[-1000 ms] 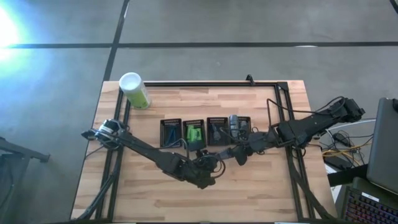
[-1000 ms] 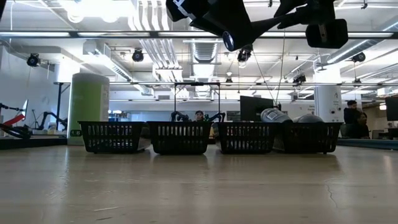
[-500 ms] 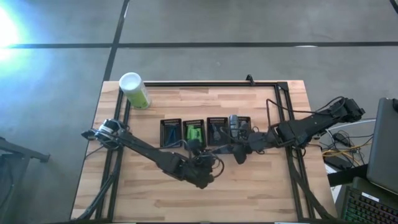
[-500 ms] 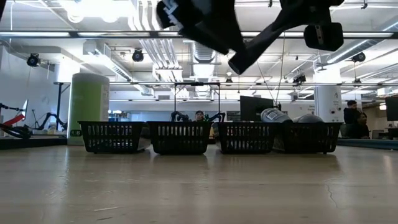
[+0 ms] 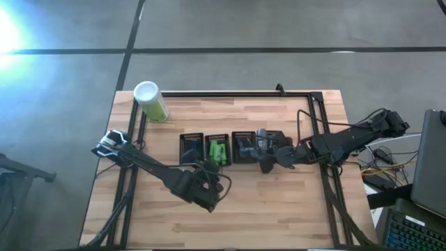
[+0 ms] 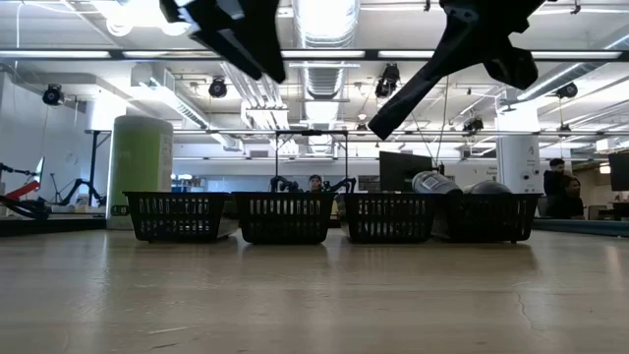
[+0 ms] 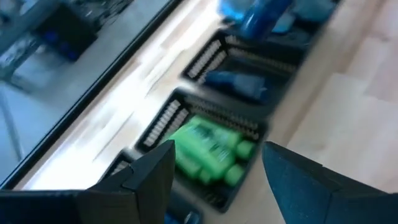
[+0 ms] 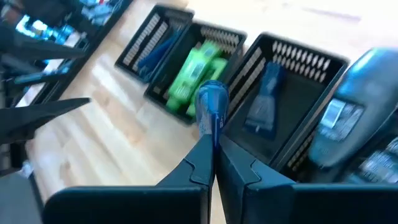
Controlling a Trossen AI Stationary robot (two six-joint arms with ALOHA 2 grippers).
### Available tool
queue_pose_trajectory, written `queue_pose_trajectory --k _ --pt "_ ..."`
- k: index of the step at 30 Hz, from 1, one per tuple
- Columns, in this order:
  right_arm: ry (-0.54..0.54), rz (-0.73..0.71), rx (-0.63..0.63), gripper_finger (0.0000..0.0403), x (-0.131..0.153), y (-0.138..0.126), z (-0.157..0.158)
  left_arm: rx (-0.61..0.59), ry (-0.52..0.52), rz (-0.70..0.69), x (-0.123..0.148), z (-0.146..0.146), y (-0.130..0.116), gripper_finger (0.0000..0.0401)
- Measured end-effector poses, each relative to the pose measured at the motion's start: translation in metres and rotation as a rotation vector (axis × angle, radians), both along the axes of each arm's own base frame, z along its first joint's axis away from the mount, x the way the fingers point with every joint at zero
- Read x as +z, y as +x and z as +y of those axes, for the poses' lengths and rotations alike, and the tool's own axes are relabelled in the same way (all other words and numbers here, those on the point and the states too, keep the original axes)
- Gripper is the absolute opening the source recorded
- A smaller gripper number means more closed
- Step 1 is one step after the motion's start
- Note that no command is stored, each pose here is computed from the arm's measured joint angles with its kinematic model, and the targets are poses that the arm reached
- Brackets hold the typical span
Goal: Pick & Place Travel size toiletries
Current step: Put the blue shave cream into the middle right black basket
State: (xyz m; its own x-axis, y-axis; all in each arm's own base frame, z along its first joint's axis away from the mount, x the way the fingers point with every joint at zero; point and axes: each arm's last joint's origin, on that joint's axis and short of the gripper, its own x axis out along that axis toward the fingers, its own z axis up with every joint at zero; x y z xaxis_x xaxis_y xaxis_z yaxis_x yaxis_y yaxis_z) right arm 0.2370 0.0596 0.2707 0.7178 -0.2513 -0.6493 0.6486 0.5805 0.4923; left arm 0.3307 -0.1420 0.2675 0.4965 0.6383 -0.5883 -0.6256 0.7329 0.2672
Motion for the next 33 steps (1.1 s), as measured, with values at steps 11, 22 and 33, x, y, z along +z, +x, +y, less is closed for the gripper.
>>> queue_pose_trajectory --k 11,22,33 --pt "-0.032 -0.019 -0.111 0.0008 -0.005 0.013 -0.018 0.089 -0.088 -0.221 0.004 0.008 -0.056 0.0243" --pt "-0.167 0.201 -0.198 0.0008 -0.029 0.046 -0.017 0.202 -0.318 -0.431 -0.018 0.035 -0.108 0.0220" --pt "-0.381 0.578 -0.168 0.0008 -0.074 0.104 -0.012 0.135 -0.443 -0.506 -0.023 0.048 -0.140 0.0218"
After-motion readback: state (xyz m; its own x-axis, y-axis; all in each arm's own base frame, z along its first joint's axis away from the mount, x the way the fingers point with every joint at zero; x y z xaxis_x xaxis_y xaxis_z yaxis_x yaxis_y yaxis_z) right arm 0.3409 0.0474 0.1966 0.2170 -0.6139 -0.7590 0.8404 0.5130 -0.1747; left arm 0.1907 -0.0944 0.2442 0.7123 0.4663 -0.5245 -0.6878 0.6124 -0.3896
